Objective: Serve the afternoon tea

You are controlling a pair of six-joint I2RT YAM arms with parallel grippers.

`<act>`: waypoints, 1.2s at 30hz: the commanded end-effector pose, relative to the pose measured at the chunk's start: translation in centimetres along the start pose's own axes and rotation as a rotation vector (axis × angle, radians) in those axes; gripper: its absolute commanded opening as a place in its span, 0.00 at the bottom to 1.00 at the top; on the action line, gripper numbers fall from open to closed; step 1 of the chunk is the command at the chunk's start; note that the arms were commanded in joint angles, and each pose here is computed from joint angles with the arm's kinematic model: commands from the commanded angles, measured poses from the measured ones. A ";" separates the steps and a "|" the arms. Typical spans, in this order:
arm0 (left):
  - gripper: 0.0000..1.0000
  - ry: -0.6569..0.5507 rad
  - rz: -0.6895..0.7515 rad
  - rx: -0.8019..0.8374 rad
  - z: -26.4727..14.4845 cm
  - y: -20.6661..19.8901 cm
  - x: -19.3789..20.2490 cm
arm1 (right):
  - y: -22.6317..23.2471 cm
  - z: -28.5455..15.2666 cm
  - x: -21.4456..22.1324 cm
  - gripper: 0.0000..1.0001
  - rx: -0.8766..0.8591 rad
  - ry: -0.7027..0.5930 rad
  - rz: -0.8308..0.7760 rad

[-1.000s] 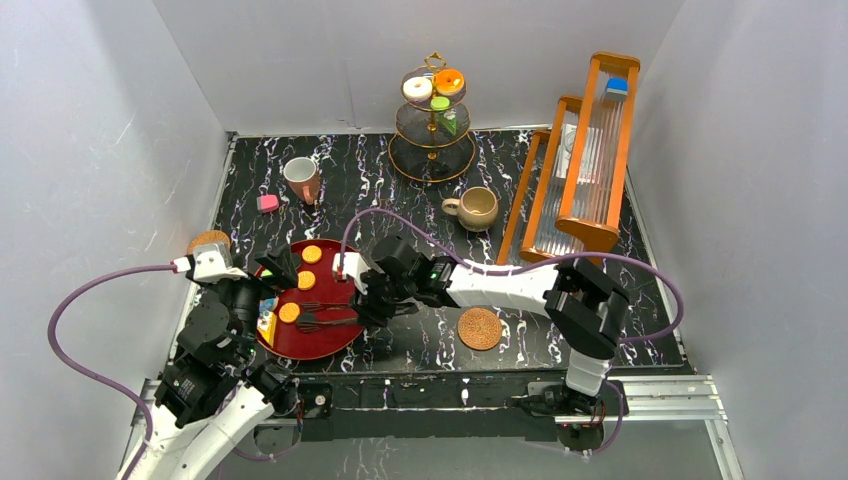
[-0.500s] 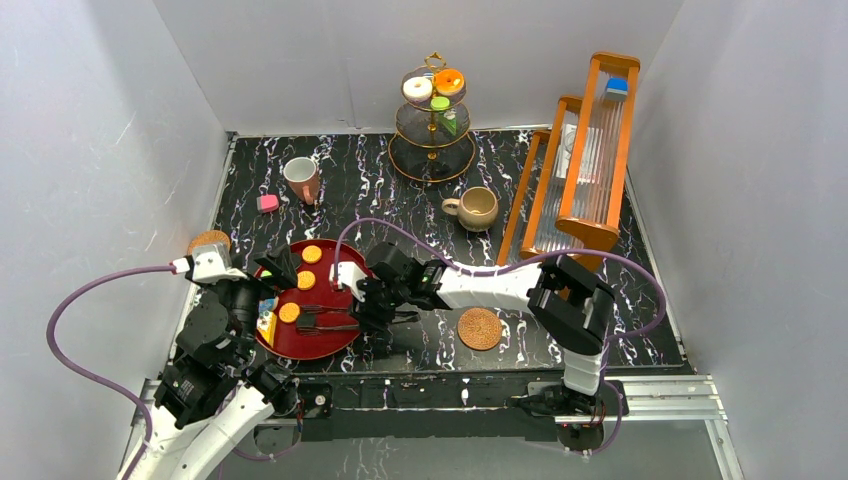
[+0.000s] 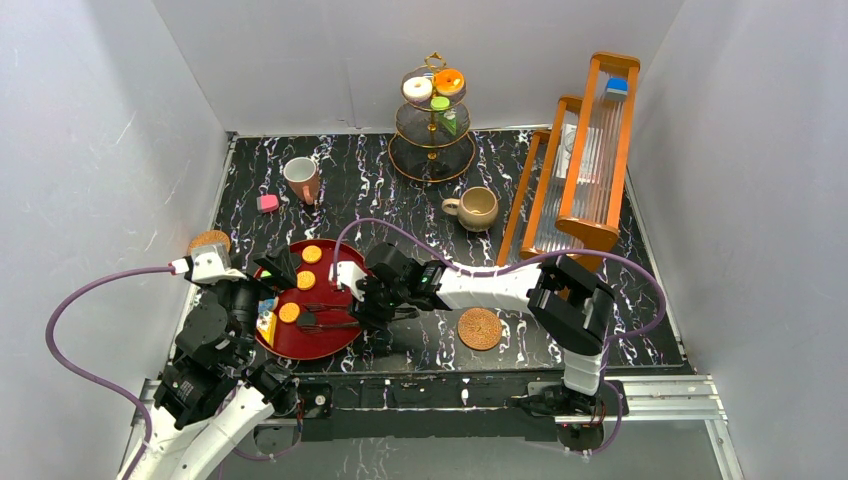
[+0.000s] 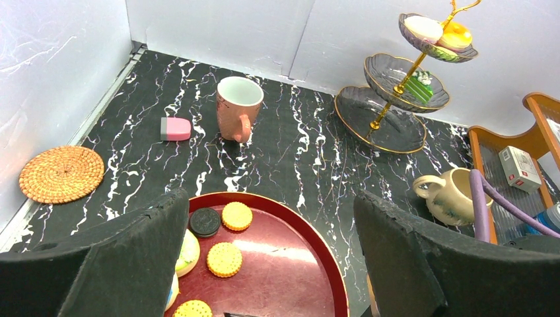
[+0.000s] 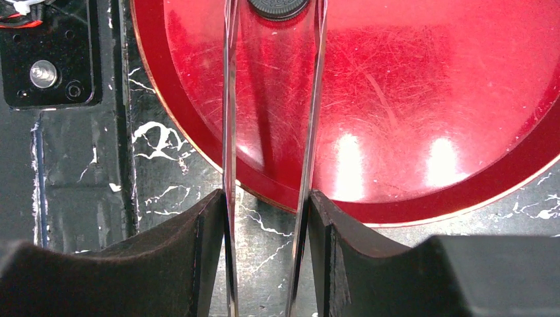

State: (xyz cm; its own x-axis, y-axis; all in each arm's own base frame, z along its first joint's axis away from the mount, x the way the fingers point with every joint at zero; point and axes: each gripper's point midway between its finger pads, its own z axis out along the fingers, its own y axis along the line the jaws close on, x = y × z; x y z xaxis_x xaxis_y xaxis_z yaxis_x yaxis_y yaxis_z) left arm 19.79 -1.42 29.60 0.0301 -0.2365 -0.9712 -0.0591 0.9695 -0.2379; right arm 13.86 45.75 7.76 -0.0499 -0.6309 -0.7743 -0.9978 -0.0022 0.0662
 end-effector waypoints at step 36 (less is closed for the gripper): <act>0.92 -0.002 -0.008 -0.010 0.3 -0.1 -0.1 | -1.8 -3.4 -5.4 0.44 0.093 -0.087 0.009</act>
State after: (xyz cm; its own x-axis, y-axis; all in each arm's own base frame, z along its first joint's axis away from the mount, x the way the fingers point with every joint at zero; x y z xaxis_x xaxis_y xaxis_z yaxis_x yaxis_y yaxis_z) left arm 19.80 -1.43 29.58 0.0292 -0.2362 -0.9713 -0.0593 0.9696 -0.2376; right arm 14.58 45.58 8.37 -0.0702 -0.6480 -0.7584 -0.9975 0.0368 0.0608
